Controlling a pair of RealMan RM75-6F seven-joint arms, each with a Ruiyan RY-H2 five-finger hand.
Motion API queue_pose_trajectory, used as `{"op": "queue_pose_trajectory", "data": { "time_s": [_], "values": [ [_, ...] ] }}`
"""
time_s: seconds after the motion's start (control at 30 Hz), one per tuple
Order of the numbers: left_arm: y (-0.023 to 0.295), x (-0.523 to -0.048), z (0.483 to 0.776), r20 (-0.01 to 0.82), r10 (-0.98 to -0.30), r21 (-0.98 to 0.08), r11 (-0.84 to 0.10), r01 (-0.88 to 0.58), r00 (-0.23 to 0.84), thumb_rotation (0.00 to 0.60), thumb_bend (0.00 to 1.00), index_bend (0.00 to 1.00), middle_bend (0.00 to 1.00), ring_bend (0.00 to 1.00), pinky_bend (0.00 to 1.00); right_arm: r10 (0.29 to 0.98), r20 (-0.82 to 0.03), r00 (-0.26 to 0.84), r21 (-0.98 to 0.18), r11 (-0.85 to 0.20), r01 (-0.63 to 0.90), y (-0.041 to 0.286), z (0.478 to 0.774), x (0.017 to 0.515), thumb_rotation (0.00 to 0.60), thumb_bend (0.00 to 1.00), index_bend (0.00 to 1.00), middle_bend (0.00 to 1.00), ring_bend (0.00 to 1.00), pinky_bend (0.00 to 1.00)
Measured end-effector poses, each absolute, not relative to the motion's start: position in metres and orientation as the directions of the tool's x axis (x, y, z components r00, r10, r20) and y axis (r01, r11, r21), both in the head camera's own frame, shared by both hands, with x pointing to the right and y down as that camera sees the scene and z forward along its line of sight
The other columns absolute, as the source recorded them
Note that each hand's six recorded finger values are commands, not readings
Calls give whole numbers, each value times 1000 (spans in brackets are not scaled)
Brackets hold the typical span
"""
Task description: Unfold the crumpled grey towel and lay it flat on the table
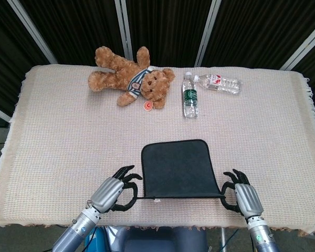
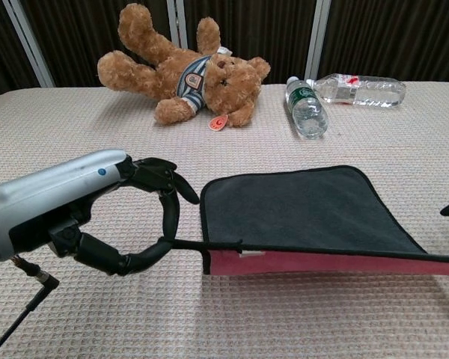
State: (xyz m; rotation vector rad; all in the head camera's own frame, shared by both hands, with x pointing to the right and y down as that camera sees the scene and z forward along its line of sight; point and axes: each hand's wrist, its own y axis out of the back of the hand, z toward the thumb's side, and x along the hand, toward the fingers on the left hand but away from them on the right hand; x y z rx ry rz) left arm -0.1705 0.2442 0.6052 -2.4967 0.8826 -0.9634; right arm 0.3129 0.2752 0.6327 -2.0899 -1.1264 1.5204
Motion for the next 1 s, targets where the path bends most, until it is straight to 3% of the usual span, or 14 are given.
{"op": "queue_pose_trajectory", "data": {
  "time_s": [0.67, 0.77, 1.0],
  "values": [
    [261, -162, 631, 569, -587, -450, -808, -379, 576, 600, 487, 587, 226, 0, 32, 698, -706, 121, -620, -692, 370, 287, 642, 317, 600, 557, 708, 201, 0, 0],
    [262, -161, 630, 570, -583, -450, -811, -374, 579, 600, 466, 560, 215, 0, 31, 687, -717, 122, -615, -705, 354, 289, 643, 317, 600, 557, 593, 183, 0, 0],
    [263, -162, 632, 581, -569, -448, -821, -355, 582, 600, 377, 482, 179, 0, 23, 648, -750, 132, -586, -744, 321, 294, 646, 318, 600, 557, 186, 48, 0, 0]
  ]
}}
